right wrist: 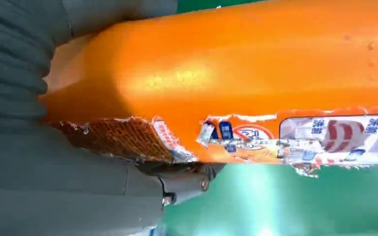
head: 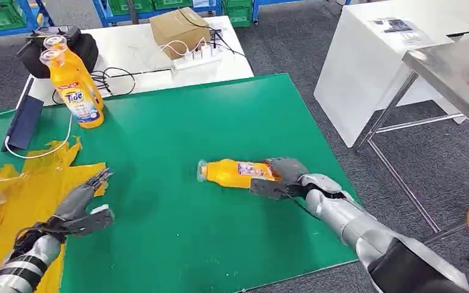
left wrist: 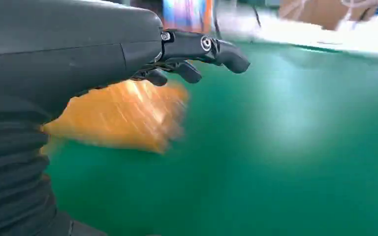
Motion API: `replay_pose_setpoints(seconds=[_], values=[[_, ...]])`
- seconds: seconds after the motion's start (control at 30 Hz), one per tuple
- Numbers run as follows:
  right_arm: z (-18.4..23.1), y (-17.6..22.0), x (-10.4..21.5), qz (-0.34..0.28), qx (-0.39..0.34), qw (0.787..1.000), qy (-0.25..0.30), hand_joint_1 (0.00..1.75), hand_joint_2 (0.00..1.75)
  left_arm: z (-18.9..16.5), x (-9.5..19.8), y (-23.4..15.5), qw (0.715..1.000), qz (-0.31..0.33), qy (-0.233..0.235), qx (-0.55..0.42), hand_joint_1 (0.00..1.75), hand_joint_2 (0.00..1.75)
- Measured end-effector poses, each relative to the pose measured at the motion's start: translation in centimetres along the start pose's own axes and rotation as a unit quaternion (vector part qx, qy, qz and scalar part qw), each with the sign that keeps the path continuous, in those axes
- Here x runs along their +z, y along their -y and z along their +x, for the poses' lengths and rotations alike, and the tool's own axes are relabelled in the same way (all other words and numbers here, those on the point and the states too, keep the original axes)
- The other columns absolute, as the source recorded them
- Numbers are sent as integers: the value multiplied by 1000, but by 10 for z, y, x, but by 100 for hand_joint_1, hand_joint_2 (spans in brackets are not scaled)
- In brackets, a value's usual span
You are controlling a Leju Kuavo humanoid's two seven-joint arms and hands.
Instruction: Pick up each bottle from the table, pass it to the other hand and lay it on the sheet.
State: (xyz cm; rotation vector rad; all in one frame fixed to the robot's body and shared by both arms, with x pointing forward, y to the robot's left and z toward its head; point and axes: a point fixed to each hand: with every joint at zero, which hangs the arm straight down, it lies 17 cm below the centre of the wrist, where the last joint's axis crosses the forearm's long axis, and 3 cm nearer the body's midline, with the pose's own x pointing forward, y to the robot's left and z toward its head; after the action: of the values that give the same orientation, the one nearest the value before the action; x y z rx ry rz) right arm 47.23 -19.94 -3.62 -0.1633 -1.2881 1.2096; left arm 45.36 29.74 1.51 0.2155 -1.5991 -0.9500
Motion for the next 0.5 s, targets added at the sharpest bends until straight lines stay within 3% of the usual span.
replay_pose_setpoints(seconds=[0.03,0.07,0.17,0.23,0.5], values=[[21,-6,-2,-25,-64,997,31,175,175,18,4,3,996,10,23,91,0,0],[42,-11,-3,-42,-118,991,56,175,175,37,6,5,984,15,45,169,0,175],[109,-12,-7,-81,-210,967,120,175,175,99,16,-6,930,23,131,344,0,175],[147,-2,-9,-94,-230,956,156,175,175,129,22,-13,904,29,172,390,0,175],[242,-7,-8,-98,-243,935,238,175,175,192,37,-15,877,42,239,414,0,175]])
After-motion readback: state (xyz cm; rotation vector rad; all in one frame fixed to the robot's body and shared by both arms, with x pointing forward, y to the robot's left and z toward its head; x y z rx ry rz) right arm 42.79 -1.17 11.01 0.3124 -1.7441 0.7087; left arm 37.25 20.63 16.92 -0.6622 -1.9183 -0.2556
